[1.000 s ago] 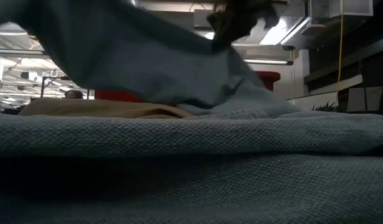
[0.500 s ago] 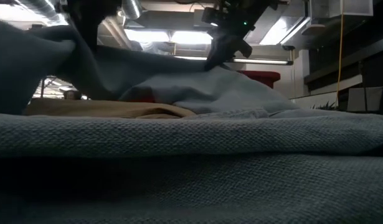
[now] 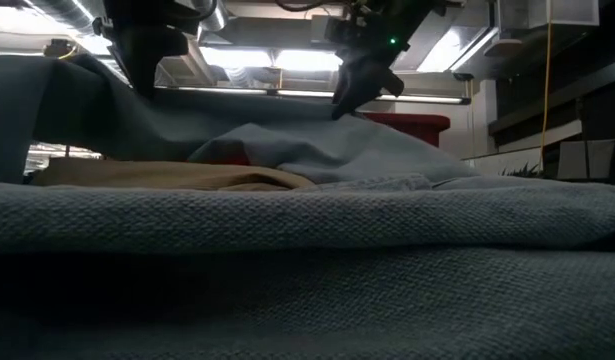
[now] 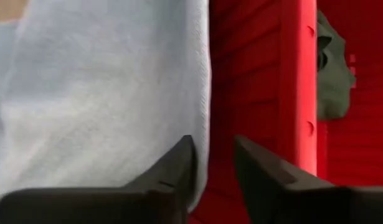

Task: Fold Laundry from Bin
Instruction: Fold the light blue pants

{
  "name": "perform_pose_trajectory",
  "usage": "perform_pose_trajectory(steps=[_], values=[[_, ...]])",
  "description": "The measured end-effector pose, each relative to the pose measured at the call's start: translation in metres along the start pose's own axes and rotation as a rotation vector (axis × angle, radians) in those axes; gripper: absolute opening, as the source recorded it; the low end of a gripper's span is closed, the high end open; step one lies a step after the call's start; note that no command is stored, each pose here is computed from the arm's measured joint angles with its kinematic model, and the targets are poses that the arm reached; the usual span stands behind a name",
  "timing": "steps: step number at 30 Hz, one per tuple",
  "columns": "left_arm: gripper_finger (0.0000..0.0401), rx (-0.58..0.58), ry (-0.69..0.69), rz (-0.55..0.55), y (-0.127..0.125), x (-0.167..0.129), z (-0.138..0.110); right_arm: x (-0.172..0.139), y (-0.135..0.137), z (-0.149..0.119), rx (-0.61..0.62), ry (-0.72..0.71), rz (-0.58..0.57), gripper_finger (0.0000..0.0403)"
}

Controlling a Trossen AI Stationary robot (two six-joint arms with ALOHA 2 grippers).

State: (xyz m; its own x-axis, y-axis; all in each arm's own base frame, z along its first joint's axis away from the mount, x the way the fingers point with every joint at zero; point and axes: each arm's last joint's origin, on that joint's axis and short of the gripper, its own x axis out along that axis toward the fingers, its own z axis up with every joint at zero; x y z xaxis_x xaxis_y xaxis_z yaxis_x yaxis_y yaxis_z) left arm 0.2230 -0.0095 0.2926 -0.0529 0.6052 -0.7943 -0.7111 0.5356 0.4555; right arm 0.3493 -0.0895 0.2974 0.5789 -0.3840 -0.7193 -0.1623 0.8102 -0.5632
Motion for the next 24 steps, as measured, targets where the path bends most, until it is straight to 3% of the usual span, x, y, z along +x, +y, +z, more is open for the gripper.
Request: perform_pose_trajectory(steps=[7, 14, 18, 24], values=[[0.0000, -0.004, -0.001, -0.002, 0.000, 0.000, 0.000, -0.017, -0.012, 0.006, -0.046, 0.042, -0.021, 0.0205], [0.0000, -0.002, 0.013, -0.008, 0.000, 0.000, -0.001, -0.066, -0.025, 0.031, -0.004, -0.022, 0.032, 0.0222], [0.0000, -0.003, 0.024, -0.017, -0.001, 0.000, -0.001, -0.085, -0.014, 0.045, -0.042, -0.074, 0.100, 0.0217], [0.0000, -0.004, 0.024, -0.018, -0.001, 0.000, -0.001, -0.091, 0.029, 0.070, -0.033, -0.148, 0.231, 0.0216]])
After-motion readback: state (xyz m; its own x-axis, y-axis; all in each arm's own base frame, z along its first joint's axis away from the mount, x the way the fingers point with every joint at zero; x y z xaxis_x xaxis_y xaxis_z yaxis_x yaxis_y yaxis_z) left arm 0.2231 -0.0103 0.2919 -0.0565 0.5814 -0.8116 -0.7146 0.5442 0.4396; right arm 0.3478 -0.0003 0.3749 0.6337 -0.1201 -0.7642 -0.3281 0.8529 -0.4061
